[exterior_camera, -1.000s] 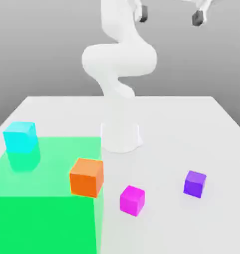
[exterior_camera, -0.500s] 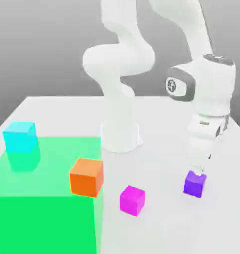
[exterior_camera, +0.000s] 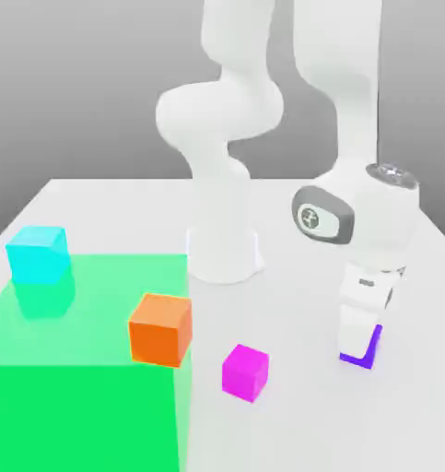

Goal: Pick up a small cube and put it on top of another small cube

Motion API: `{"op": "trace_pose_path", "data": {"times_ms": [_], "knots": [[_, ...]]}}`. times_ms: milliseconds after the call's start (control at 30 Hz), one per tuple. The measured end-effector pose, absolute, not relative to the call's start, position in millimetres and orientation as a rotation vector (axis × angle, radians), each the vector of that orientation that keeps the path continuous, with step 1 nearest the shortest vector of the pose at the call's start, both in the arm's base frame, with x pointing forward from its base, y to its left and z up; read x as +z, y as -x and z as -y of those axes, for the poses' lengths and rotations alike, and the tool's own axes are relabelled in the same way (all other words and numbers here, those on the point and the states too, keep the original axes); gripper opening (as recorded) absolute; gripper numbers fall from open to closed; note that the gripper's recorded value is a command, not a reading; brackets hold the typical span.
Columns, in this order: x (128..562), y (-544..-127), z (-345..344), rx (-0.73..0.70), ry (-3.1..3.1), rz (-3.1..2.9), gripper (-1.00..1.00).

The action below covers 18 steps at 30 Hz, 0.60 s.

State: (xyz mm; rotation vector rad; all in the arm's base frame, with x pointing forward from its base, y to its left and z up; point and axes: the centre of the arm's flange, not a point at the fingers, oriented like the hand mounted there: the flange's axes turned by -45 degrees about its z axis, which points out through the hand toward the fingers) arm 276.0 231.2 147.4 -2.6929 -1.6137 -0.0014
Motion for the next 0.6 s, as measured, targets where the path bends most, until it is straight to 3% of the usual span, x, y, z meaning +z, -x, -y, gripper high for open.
{"op": "trace_pose_path", "data": {"times_ms": [167,233,400,600], "knots": [[190,-275,-230,0.0,2.694,1.618,-1.0],[209,-294,-225,-0.002,2.737,1.562,-1.0],[268,-384,-134,-0.009,2.978,1.096,-1.0],[352,-435,2,-0.01,3.132,0.537,-1.0]]}}
